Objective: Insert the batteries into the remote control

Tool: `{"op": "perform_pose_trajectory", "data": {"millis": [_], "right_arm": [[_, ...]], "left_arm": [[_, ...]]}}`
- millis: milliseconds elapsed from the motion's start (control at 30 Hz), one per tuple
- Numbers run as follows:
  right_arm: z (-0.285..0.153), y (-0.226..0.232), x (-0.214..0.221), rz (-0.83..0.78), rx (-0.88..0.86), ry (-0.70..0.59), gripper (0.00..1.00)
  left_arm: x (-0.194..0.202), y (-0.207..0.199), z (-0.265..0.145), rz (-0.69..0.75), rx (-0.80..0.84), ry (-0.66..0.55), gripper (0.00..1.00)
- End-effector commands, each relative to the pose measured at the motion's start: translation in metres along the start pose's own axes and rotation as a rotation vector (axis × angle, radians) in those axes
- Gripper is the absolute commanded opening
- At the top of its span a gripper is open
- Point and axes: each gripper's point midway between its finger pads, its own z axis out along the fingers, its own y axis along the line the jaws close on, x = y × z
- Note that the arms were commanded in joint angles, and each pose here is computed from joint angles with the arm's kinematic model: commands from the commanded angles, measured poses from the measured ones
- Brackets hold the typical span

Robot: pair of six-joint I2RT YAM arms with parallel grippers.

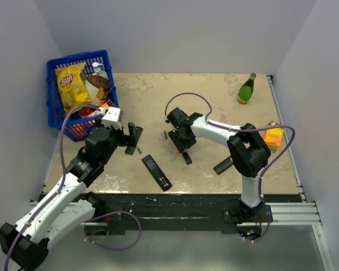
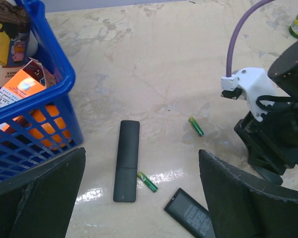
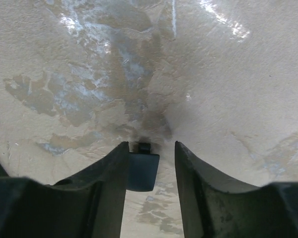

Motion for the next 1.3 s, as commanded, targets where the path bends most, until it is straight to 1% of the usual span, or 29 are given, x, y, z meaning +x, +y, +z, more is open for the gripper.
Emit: {"op": "perform_pose_trajectory", "data": {"millis": [0,67,100,133,167,233,267,333,367,400,467,533,667,733,867,967,1000,1067,1133,1167,1233,1267], "right_arm": [[-0.022,-0.007,-0.021,-0.004,0.051,-0.070,0.48],[-0.035,-0.002,-0.026,-0.012,0.053,-0.114,0.53],[-0.043,0.012,-0.028,-0.035,0.039,-0.141,0.56],[-0.056,0.020,-0.031,-0.049,0.025,-0.176,0.61],[-0.062,0.030,-0.029,-0.061,0.004,-0.186,0.63],[-0.074,0.062,-0.024,-0.103,-0.058,-0.223,0.69],[-0.078,0.084,-0.017,-0.126,-0.100,-0.226,0.74],[-0.081,0.102,-0.011,-0.134,-0.128,-0.243,0.83],[-0.084,0.119,-0.006,-0.153,-0.156,-0.255,0.87],[-0.082,0.125,-0.001,-0.158,-0.156,-0.254,0.89],[-0.081,0.141,0.007,-0.162,-0.175,-0.251,0.89],[-0.079,0.147,0.013,-0.166,-0.172,-0.240,0.89],[-0.067,0.161,0.027,-0.177,-0.159,-0.191,0.85],[-0.056,0.160,0.034,-0.182,-0.120,-0.153,0.83],[-0.040,0.164,0.043,-0.186,-0.110,-0.110,0.79],[-0.030,0.166,0.050,-0.193,-0.102,-0.081,0.74],[-0.027,0.166,0.053,-0.193,-0.095,-0.071,0.70],[-0.024,0.166,0.054,-0.196,-0.086,-0.066,0.67],[-0.020,0.163,0.056,-0.192,-0.068,-0.061,0.61],[-0.018,0.162,0.059,-0.195,-0.063,-0.054,0.54],[-0.020,0.160,0.058,-0.191,-0.055,-0.059,0.47],[-0.020,0.157,0.059,-0.190,-0.045,-0.063,0.36]], "left_arm": [[-0.015,0.009,0.001,-0.055,0.020,-0.063,1.00],[-0.019,0.015,0.000,-0.081,0.003,-0.078,1.00],[-0.023,0.017,-0.002,-0.089,-0.001,-0.097,1.00],[-0.022,0.018,-0.003,-0.095,-0.005,-0.104,1.00],[-0.024,0.021,-0.004,-0.110,-0.016,-0.116,1.00],[-0.030,0.027,-0.009,-0.127,-0.035,-0.148,1.00],[-0.032,0.029,-0.011,-0.139,-0.041,-0.160,1.00],[-0.034,0.034,-0.013,-0.149,-0.059,-0.177,1.00],[-0.037,0.036,-0.016,-0.156,-0.067,-0.192,1.00],[-0.036,0.037,-0.016,-0.161,-0.072,-0.192,1.00],[-0.038,0.040,-0.018,-0.172,-0.082,-0.207,1.00],[-0.039,0.042,-0.020,-0.179,-0.089,-0.215,1.00],[-0.044,0.045,-0.024,-0.187,-0.096,-0.239,1.00],[-0.044,0.045,-0.025,-0.187,-0.095,-0.241,1.00],[-0.043,0.044,-0.025,-0.188,-0.088,-0.240,1.00],[-0.043,0.042,-0.024,-0.189,-0.078,-0.238,1.00],[-0.042,0.041,-0.024,-0.189,-0.074,-0.236,0.99],[-0.043,0.040,-0.024,-0.191,-0.067,-0.238,1.00],[-0.042,0.040,-0.023,-0.190,-0.063,-0.234,1.00],[-0.041,0.039,-0.023,-0.191,-0.062,-0.231,0.99],[-0.041,0.038,-0.023,-0.195,-0.056,-0.229,0.99],[-0.040,0.036,-0.022,-0.196,-0.044,-0.224,0.99]]}}
